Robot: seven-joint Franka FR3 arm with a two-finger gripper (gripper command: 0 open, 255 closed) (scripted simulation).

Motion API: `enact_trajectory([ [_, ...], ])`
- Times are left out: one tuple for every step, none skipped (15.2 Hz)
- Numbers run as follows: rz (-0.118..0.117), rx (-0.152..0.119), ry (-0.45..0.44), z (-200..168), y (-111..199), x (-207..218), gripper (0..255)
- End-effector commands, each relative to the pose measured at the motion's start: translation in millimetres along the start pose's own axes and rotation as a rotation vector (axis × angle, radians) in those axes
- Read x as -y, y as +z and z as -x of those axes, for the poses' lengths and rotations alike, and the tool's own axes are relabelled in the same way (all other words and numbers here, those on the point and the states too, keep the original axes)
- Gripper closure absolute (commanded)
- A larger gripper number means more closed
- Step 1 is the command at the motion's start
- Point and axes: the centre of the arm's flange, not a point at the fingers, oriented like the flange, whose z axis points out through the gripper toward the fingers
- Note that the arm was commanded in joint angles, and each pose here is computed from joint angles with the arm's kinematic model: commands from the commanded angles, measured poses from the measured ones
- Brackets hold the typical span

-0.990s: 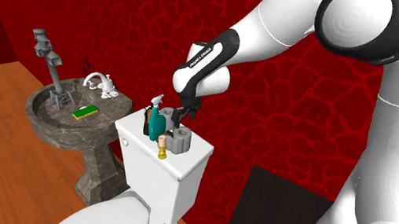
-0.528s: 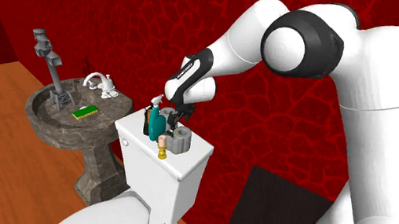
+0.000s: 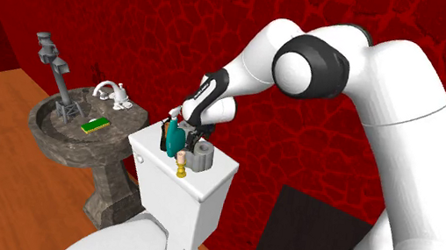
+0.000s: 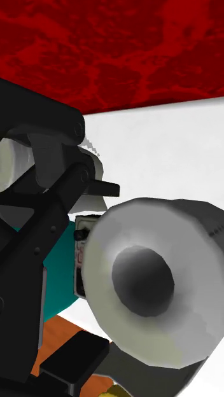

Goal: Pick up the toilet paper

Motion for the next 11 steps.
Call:
enact_trajectory([
  [0.0,0.0,0.0,0.7,13.9,-0.2,0],
  [0.0,0.0,0.0,0.8,13.9,-0.2,0],
  [0.0,0.0,0.0,0.8,13.9,-0.2,0],
  [0.0,0.0,0.0,1.1,14.1,-0.2,255],
  [0.0,0.0,0.0,0.8,13.2,0.1,255],
  [0.0,0.0,0.0,1.0,13.0,0.1,255],
  [0.0,0.0,0.0,0.9,12.8,0.0,255],
  [0.0,0.0,0.0,0.8,12.4,0.0,255],
  [0.0,0.0,0.0,0.7,12.3,0.0,255],
  [0.0,0.0,0.0,0.7,12.4,0.0,255],
  [0.0,0.0,0.0,0.4,12.4,0.3,255],
])
